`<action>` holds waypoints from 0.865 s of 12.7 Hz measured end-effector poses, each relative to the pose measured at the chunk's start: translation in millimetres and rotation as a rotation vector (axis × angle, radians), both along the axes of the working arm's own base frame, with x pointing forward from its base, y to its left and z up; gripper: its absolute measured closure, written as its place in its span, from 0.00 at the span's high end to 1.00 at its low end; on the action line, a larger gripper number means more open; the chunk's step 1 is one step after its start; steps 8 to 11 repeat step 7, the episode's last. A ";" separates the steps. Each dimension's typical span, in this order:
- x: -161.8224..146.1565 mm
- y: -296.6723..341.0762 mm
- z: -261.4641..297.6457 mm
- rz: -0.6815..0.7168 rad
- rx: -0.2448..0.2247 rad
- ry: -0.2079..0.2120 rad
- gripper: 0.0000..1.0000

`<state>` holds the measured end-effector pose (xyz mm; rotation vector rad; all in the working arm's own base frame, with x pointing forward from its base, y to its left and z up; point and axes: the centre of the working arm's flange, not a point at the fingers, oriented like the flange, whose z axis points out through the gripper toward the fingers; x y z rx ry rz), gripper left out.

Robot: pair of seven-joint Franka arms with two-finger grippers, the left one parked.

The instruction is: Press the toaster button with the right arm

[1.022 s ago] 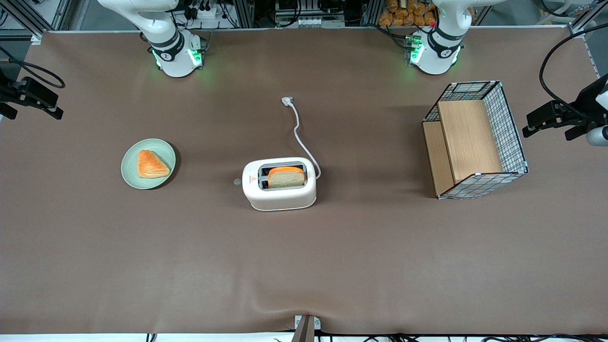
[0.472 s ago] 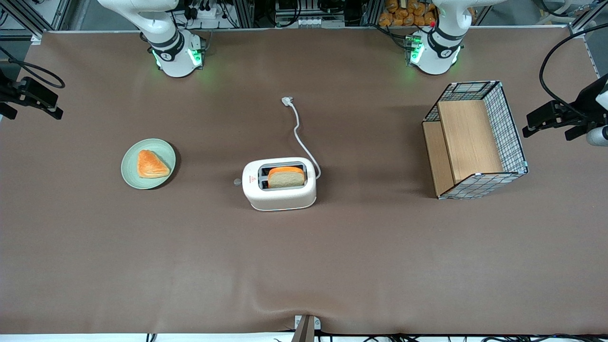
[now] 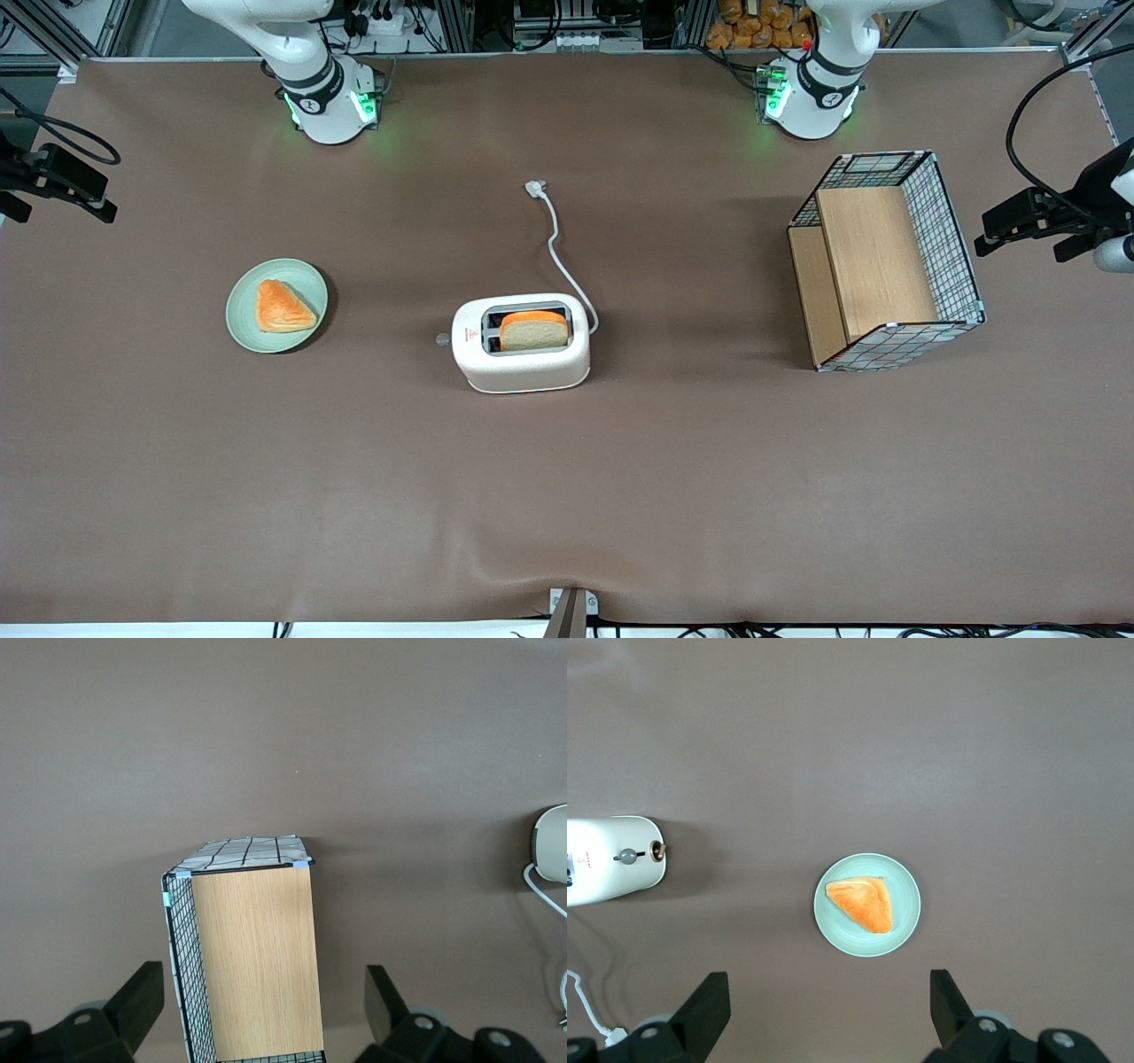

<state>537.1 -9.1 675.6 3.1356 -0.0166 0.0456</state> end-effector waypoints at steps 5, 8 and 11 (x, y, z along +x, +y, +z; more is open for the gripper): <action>-0.1 -1.3 -0.1 -0.002 0.000 0.001 1.00; -0.1 -2.0 -0.1 -0.004 0.000 0.001 1.00; -0.1 -2.0 -0.1 -0.004 0.000 0.001 1.00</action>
